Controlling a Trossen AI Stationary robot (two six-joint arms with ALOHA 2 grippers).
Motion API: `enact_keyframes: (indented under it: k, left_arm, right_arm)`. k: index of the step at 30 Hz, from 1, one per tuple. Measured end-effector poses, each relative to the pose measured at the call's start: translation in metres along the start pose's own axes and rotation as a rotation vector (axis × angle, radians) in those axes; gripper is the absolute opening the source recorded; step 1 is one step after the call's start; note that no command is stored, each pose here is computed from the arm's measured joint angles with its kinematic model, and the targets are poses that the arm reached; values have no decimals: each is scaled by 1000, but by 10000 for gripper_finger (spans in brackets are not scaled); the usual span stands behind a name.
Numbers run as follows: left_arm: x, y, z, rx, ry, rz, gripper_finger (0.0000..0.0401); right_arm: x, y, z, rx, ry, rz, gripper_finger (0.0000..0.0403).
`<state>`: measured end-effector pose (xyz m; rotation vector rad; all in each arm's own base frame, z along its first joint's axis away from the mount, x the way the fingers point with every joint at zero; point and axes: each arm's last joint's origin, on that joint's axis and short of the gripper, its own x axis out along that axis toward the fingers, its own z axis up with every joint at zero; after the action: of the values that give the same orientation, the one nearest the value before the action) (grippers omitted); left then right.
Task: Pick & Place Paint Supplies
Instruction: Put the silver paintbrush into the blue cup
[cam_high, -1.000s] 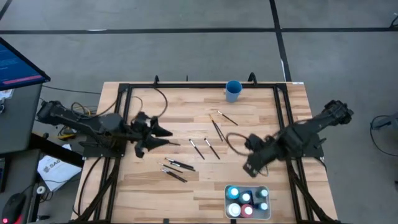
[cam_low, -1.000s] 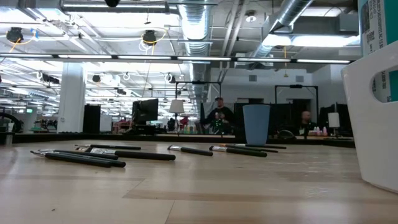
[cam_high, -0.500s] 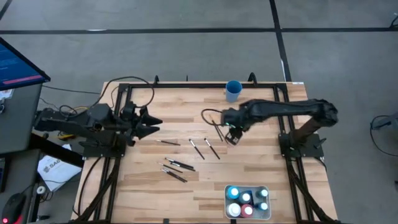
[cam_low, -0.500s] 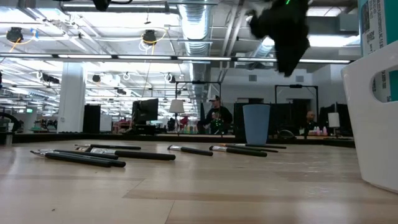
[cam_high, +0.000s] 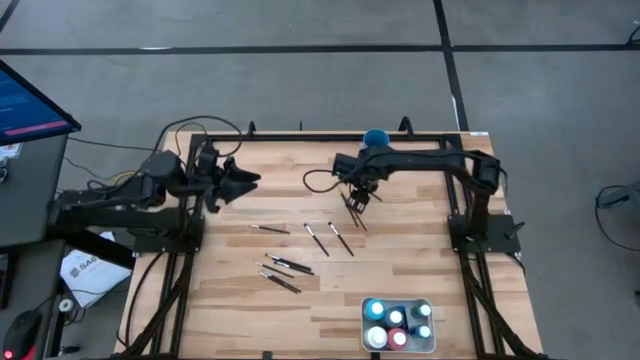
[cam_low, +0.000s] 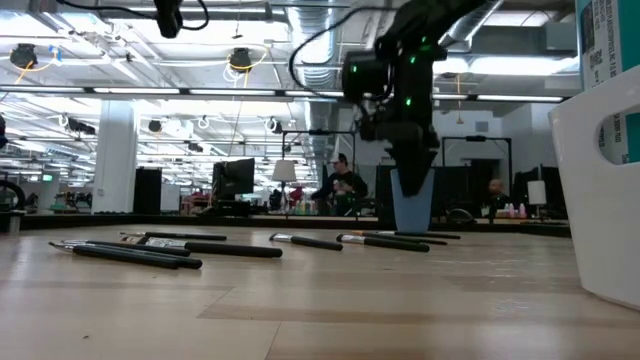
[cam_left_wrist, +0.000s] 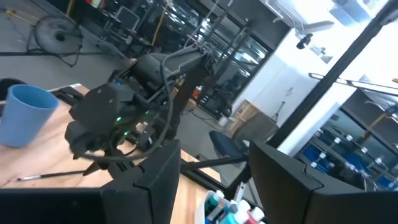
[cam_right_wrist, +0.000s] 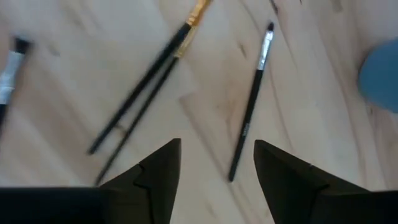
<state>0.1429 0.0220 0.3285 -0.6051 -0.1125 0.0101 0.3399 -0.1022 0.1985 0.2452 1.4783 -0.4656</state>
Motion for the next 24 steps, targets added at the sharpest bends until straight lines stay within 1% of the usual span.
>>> enact_keyframes:
  k: [7, 10, 15, 19, 24]
  left_arm:
    - [-2, 11, 7, 5, 5, 3, 182]
    - [-4, 15, 10, 9, 7, 2, 182]
    - [-6, 20, 14, 15, -6, 23, 182]
    - [-8, 24, 17, 19, -7, 27, 182]
    - [-9, 26, 18, 18, 0, 19, 182]
  right_arm:
    - [30, -21, 8, 49, 81, 13, 191]
    - [40, -22, 12, 69, 77, 44, 196]
    - [55, -16, 15, 65, 98, 43, 194]
    - [66, -14, 18, 65, 114, 44, 176]
    - [68, -16, 18, 56, 123, 117, 134]
